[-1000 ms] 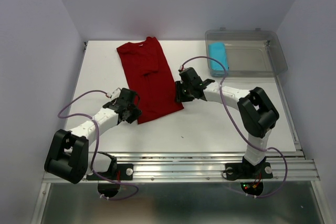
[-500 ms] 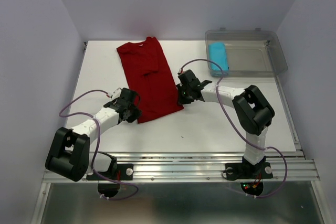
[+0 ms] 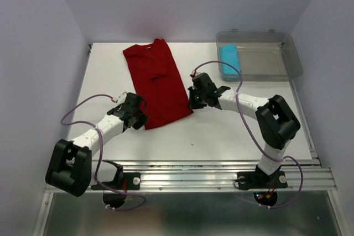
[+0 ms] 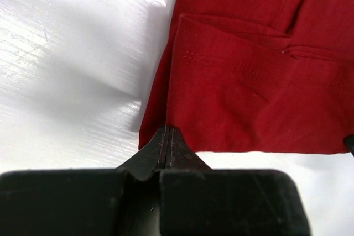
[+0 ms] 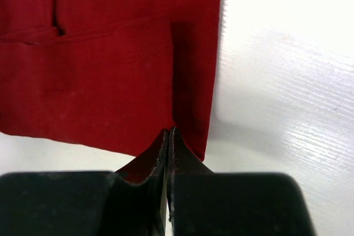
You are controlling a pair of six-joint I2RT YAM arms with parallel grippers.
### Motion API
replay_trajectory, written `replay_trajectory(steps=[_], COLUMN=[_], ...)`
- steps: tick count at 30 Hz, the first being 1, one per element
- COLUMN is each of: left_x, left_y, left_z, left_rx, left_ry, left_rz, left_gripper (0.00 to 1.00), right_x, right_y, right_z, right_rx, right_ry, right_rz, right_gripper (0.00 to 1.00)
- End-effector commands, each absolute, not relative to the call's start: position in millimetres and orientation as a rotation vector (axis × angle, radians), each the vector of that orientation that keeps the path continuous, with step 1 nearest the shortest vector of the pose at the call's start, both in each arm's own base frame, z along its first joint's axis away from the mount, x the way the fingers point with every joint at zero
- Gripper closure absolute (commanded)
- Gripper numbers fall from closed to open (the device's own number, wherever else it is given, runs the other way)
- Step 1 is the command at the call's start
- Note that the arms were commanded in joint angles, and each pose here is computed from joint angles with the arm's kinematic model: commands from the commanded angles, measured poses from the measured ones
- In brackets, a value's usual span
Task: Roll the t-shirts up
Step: Roll the T-shirt to the center of the board.
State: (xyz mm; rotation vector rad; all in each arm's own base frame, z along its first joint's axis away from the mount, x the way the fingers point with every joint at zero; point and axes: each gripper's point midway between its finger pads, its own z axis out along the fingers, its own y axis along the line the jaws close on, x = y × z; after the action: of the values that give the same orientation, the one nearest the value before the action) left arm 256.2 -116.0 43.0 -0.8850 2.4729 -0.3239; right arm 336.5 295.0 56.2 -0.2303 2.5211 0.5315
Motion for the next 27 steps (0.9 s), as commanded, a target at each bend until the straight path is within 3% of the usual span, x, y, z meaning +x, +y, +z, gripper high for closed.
replay_trajectory(steps=[1, 27], left_x=[258, 219], left_y=[-117, -125], left_z=[61, 46], left_rx=[-0.853, -0.838], left_ry=[2.444, 2.506], left_rz=[-0.366, -0.507], left_gripper=[1.00, 1.00], right_x=[341, 311], right_y=[301, 273], right_z=[90, 85], right_rx=[-0.219, -0.167], right_ry=[2.406, 2.374], right_rz=[0.600, 0.606], right_gripper=[0.99, 0.99])
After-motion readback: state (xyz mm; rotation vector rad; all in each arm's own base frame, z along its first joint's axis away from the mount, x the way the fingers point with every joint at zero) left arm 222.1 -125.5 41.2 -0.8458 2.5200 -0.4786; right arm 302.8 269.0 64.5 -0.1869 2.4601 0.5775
